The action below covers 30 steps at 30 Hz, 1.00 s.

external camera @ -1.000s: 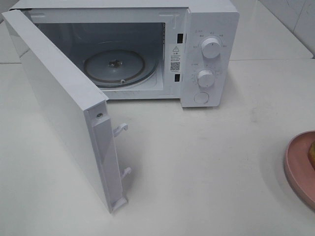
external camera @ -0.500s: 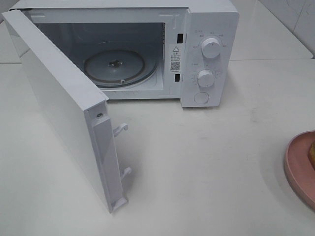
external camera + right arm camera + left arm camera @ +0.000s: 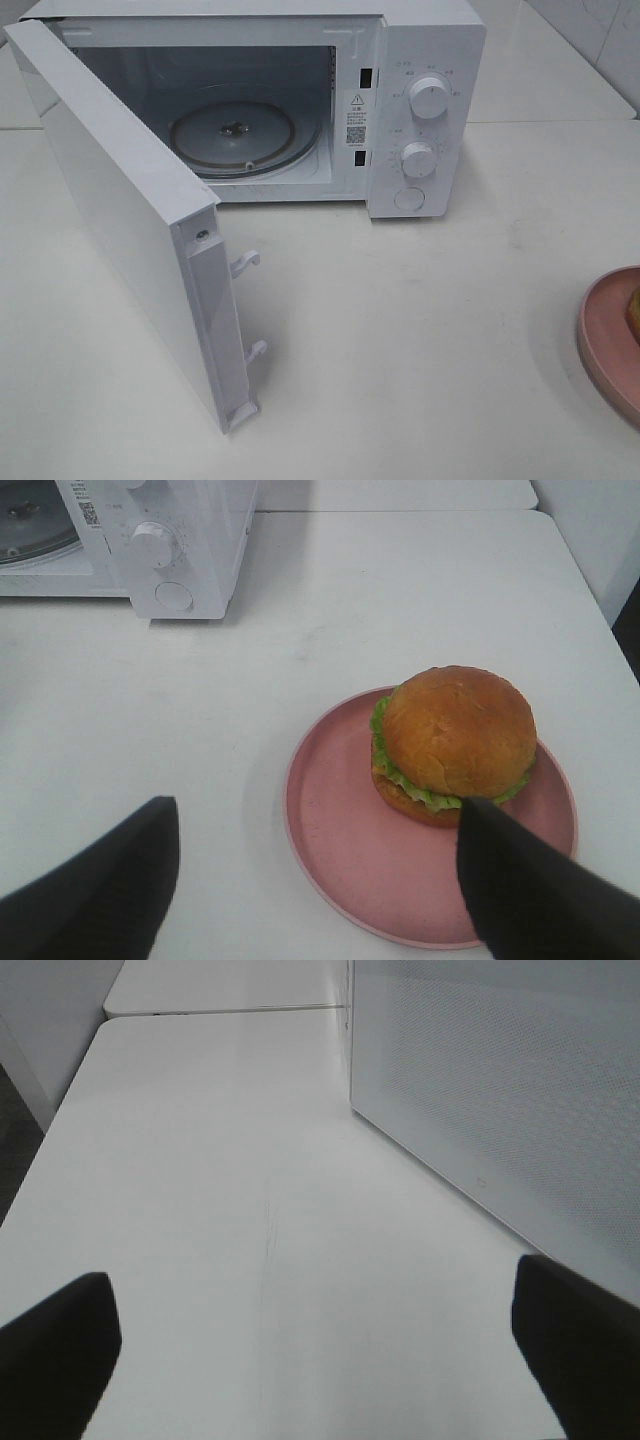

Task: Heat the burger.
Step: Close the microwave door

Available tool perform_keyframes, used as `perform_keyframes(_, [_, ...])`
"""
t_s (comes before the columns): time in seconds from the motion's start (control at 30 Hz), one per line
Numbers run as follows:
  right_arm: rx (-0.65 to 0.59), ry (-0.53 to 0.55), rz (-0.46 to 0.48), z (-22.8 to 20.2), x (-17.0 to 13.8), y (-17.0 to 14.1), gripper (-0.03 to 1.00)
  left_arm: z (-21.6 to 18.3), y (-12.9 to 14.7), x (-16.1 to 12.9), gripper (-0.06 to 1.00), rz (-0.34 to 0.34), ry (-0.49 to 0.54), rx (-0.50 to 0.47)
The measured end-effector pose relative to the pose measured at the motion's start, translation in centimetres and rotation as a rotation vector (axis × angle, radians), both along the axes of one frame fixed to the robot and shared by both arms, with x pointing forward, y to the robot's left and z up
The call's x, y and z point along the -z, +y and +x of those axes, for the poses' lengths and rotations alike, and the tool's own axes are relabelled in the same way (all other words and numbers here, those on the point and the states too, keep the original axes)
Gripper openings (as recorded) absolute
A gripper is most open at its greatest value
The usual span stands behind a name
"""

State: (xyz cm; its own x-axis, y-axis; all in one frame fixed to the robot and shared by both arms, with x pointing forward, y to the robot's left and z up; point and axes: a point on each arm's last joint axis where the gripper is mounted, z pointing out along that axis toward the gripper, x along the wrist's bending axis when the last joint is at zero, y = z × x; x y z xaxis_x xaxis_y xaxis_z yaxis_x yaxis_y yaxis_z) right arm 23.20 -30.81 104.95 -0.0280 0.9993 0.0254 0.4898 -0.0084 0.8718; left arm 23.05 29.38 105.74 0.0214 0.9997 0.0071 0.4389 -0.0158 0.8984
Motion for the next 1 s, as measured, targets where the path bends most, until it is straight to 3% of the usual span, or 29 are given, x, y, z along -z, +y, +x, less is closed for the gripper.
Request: perform_keyframes(1.0, [0.0,0.0,0.0,0.0,0.0,0.0,0.74,0.0,0.0,0.0,0.99,0.0,0.0,0.0])
